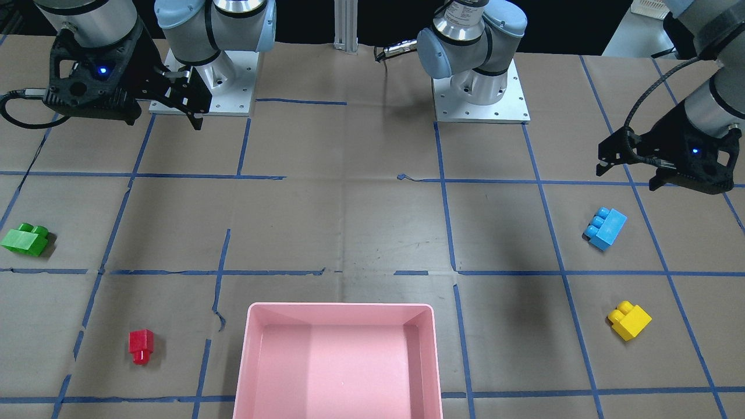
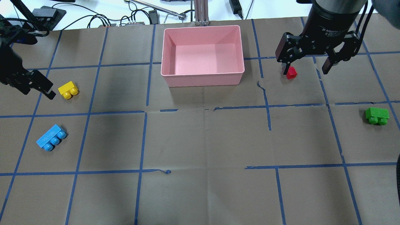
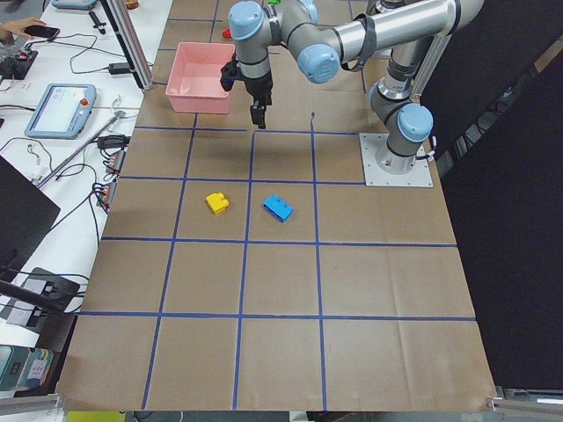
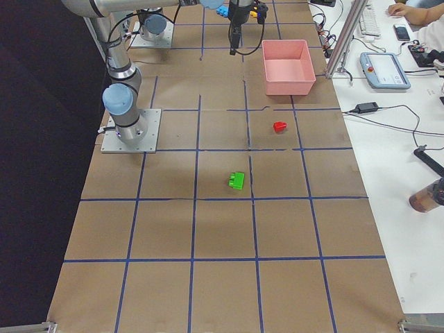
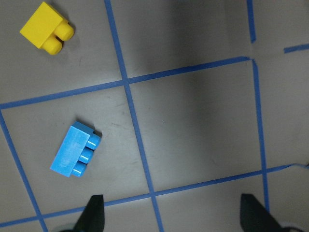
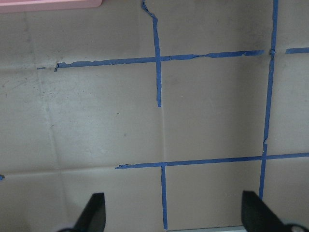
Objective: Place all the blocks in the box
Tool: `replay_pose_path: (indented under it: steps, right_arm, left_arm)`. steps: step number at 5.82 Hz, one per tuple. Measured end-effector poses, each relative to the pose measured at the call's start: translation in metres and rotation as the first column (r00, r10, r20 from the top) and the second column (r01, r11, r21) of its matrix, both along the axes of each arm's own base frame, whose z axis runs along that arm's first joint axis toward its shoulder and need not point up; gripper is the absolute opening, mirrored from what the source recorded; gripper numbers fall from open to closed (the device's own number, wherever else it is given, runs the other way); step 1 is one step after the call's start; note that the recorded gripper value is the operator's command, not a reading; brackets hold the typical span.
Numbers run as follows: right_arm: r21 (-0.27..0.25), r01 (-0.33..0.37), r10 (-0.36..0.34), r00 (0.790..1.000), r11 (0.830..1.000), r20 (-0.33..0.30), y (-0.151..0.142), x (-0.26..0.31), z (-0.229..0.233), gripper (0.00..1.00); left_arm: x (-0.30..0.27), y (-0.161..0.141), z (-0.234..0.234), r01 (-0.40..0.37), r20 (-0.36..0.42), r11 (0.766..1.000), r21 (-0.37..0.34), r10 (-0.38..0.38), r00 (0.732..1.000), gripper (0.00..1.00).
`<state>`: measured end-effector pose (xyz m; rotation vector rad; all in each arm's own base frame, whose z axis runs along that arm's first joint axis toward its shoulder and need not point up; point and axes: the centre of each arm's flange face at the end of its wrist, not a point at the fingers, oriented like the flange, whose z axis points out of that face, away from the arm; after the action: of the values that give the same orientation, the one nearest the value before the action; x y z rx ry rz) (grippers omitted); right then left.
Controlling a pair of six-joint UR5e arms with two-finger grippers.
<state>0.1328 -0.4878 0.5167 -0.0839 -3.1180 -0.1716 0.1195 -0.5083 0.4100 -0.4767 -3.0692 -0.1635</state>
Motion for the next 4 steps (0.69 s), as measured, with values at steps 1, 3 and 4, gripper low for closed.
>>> replay_pose_path:
  steps: [1, 3, 4]
  right_arm:
    - [0.0, 0.0, 0.0, 1.0, 1.0, 0.0, 0.0, 0.0, 0.0, 1.0]
    - [-0.001, -0.001, 0.001, 1.0, 1.0, -0.001, 0.0, 0.0, 0.0, 1.0]
    - [0.0, -0.001, 0.001, 1.0, 1.0, -0.002, 0.0, 0.0, 0.0, 1.0]
  left_arm:
    - [0.027, 0.002, -0.027, 0.081, 0.018, 0.997, -0.002, -0.081, 0.997, 0.99]
    - [0.058, 0.008, -0.071, 0.218, 0.037, 0.976, -0.019, -0.218, 0.975, 0.99]
    - [0.068, 0.014, -0.102, 0.267, 0.061, 0.963, -0.044, -0.264, 0.963, 0.99]
